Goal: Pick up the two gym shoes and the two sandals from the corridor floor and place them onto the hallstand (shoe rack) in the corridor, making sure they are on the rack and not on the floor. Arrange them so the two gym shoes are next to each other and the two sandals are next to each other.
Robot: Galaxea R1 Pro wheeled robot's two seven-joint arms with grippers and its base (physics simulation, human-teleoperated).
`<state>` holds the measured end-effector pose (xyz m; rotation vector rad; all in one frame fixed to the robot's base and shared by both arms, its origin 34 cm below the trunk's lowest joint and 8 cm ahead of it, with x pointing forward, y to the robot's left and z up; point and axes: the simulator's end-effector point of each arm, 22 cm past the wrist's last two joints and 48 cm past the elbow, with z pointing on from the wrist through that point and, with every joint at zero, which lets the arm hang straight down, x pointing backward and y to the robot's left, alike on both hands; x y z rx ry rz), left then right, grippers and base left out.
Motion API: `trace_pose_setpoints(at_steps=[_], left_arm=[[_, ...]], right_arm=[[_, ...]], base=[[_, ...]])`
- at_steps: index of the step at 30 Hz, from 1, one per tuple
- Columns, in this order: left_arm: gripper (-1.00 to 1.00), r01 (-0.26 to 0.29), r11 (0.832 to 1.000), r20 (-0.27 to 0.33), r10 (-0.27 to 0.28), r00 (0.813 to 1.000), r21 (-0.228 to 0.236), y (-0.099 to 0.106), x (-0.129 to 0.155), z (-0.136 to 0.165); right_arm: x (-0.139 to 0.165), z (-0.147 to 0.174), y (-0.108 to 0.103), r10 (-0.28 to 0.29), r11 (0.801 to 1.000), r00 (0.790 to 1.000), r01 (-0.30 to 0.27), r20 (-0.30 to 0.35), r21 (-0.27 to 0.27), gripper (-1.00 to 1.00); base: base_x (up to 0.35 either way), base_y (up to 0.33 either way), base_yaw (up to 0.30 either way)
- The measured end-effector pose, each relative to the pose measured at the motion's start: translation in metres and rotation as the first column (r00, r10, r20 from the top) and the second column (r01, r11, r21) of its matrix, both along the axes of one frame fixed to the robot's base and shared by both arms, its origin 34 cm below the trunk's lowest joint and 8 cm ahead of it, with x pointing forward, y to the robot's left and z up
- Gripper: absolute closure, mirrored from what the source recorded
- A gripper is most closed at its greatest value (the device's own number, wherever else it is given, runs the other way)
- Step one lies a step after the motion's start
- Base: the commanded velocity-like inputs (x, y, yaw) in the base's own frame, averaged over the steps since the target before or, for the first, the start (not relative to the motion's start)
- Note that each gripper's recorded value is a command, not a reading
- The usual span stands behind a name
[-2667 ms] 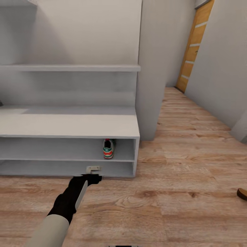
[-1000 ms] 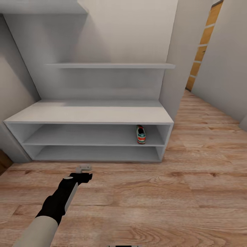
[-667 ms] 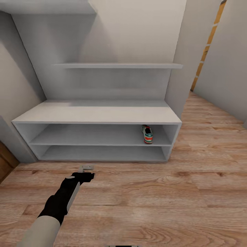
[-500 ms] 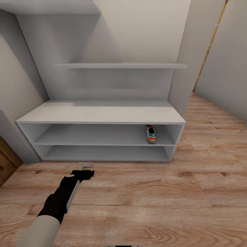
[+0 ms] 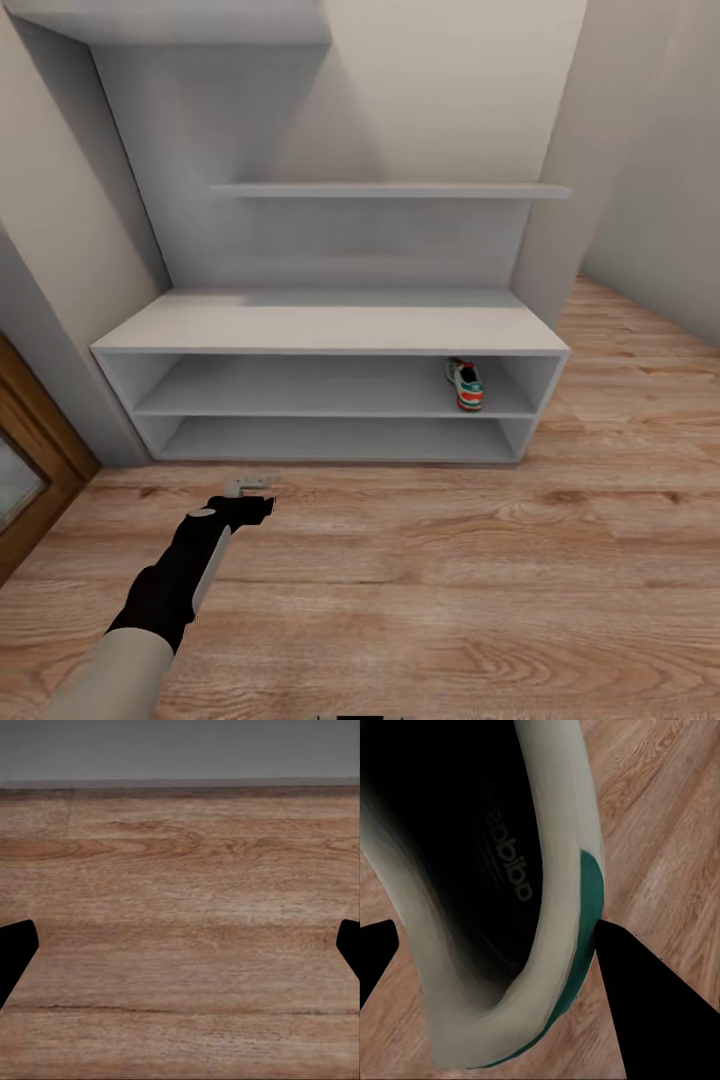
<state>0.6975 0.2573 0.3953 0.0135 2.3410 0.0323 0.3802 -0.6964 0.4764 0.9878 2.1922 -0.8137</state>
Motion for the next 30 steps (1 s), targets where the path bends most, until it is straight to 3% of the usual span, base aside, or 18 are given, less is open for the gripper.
trace_pose_setpoints(at_steps=[16,30], left_arm=[[-1.00,0.001,1.000,0.002,-0.001,1.000,-0.003,-0.0018,0.0002,0.0003],[-1.00,0.004,1.000,0.004,-0.004,1.000,-0.004,-0.0031,0.0005,0.0006]], right_arm=[[0.0007,0.0000,0.0008,0.002,1.000,1.000,-0.002,-0.001,0.000,1.00],[0.0014,-0.0005,0.0015,0.005,1.000,1.000,-0.005,-0.003,0.000,1.00]], base=[[-0.109,0.294,0.000],[-0.002,0.028,0.000]])
